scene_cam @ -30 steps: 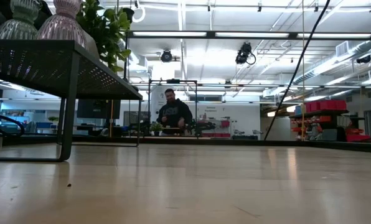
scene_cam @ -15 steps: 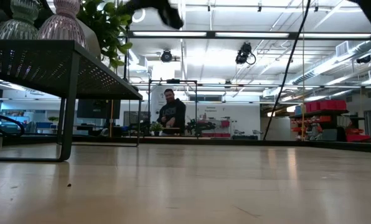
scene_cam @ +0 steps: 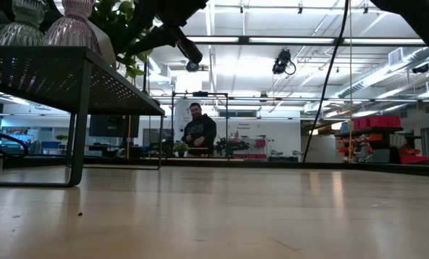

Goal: Pick & Place candle stick holders
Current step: Put the decorative plant on the shelf

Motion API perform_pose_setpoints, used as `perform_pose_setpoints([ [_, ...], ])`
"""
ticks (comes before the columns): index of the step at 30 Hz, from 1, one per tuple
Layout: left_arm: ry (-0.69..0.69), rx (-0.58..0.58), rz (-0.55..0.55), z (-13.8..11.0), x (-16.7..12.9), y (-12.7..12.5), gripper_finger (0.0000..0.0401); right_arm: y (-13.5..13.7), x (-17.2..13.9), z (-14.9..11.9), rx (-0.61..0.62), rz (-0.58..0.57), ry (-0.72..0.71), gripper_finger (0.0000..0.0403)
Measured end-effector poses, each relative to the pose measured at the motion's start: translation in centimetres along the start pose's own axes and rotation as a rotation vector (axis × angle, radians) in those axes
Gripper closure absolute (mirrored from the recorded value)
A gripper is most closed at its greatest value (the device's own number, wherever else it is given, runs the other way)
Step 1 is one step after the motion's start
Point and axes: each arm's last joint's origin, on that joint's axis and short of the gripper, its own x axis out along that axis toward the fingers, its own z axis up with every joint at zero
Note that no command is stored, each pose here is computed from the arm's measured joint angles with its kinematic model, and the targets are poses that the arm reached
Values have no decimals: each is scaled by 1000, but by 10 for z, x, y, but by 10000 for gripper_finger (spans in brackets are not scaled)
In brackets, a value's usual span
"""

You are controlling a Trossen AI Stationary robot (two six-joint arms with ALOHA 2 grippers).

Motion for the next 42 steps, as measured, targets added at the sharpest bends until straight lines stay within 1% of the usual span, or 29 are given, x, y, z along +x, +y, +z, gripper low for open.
perform_pose_setpoints([
  [4, 0, 0, 0, 0, 0, 0, 94, 0, 1, 4, 3, 17, -24, 356],
  [6, 0, 1, 0, 0, 0, 0, 94, 0, 6, 3, 2, 27, -35, 365],
  [13, 5, 2, -10, 0, 0, 0, 94, -9, 18, 2, 10, 2, -20, 388],
  [16, 9, 1, -17, 0, 0, 0, 94, -9, 26, 2, 14, 26, -47, 399],
  [23, 6, 12, -10, 0, 0, 0, 92, -12, 39, -1, 27, 65, -19, 402],
  [33, 8, 27, -13, 0, 0, 0, 51, -14, 37, 5, 24, 82, -35, 402],
  [42, 5, 22, -6, 0, 0, 0, 46, -15, 37, 5, 24, 85, -28, 403],
])
